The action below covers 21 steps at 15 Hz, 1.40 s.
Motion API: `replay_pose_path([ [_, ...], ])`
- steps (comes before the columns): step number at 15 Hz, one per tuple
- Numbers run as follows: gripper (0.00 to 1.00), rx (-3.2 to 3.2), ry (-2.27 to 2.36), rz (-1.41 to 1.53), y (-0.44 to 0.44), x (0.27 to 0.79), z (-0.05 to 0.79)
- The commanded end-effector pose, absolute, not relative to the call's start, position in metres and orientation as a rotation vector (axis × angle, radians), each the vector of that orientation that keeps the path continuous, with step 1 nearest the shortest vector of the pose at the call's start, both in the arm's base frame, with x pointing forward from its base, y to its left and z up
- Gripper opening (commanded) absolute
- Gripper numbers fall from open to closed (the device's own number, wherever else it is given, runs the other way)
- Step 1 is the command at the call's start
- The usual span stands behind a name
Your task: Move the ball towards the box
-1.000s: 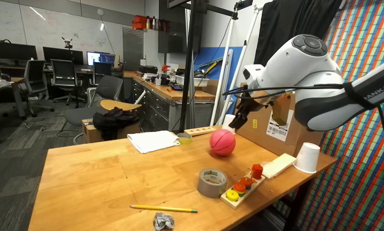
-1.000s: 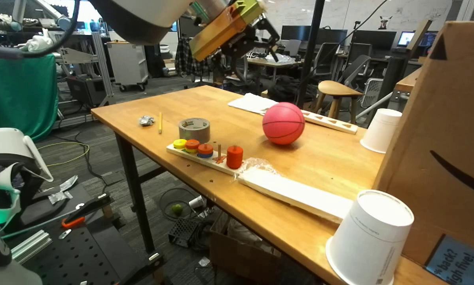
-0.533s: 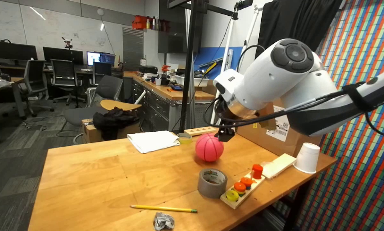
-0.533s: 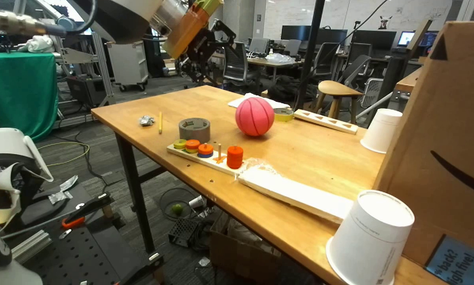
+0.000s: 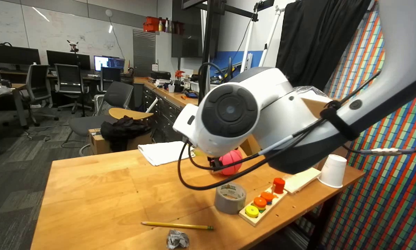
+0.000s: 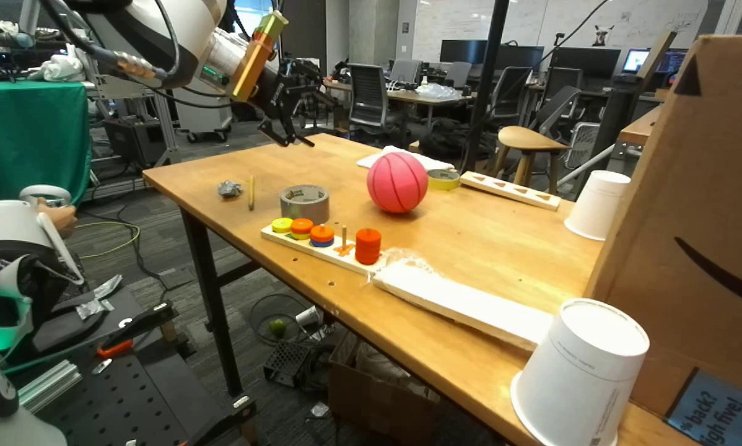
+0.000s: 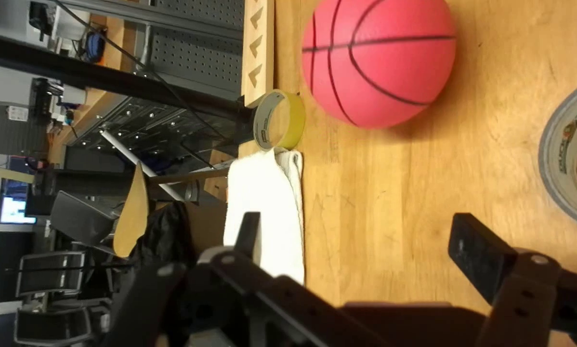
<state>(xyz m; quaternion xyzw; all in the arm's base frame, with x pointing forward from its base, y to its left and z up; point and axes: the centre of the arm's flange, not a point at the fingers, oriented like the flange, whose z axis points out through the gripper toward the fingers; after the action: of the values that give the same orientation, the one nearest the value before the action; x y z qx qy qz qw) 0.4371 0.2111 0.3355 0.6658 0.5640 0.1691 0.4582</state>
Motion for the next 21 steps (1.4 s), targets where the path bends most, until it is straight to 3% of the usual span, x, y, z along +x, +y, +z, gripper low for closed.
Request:
replay_pose_path([
  [1, 1.00, 1.664, 1.423, 0.271, 0.250, 0.490, 0.334],
  [7, 1.00, 1.810, 1.412, 0.030, 0.254, 0.549, 0.343],
  [21, 1.00, 2.078, 1.296, -0.303, 0.128, 0.650, 0.331],
])
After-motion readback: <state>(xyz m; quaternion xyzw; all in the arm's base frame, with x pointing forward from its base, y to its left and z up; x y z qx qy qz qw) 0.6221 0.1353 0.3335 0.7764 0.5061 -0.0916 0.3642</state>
